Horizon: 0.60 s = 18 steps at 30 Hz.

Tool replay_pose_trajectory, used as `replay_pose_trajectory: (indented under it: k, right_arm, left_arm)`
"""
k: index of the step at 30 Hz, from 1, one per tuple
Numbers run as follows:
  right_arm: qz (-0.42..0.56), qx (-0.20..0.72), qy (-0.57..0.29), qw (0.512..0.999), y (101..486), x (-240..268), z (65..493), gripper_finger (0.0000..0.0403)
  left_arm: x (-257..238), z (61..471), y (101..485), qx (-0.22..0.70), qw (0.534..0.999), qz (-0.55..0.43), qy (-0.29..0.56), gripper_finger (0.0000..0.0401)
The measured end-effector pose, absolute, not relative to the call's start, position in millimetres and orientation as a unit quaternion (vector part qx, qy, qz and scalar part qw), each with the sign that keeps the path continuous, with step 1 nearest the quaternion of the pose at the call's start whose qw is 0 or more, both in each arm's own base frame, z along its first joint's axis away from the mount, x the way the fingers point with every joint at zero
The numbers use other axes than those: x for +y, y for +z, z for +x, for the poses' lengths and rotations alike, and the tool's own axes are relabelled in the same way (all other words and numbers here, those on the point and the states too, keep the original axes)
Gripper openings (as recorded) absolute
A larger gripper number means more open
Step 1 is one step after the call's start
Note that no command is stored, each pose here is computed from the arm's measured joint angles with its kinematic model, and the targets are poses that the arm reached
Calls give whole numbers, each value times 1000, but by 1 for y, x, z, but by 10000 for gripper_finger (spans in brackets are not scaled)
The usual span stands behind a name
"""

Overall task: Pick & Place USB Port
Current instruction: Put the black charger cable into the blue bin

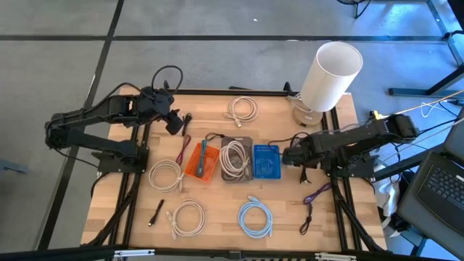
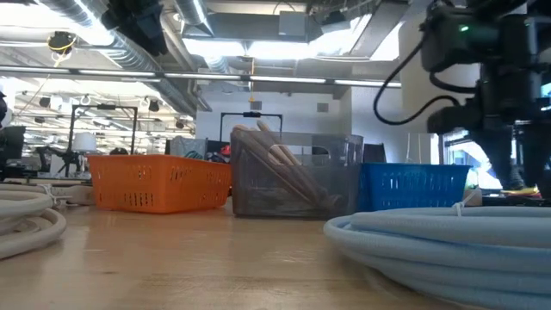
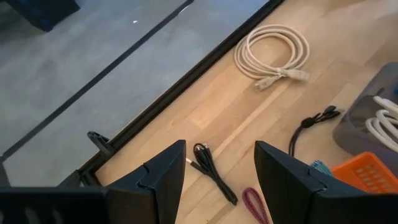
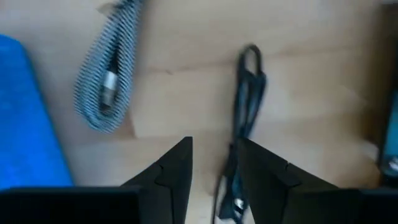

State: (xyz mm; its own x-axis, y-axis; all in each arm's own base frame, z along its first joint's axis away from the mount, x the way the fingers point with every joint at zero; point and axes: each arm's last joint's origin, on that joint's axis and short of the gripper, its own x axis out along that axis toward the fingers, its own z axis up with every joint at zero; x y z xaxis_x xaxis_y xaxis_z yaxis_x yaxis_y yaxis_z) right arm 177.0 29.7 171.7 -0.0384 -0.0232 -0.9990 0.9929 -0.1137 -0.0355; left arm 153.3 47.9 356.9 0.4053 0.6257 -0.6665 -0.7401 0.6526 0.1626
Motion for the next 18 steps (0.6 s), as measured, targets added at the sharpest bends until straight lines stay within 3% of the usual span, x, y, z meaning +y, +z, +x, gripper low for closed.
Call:
replay_pose_trajectory:
  k: [8, 18]
  right_arm:
    - [490, 483, -566, 455, 167, 47, 164, 131]
    - [532, 470, -525, 470, 134, 50, 159, 131]
  left_arm:
    - [53, 152, 357, 359, 828, -85, 422, 185]
    - [53, 152, 357, 360, 830, -96, 414, 185]
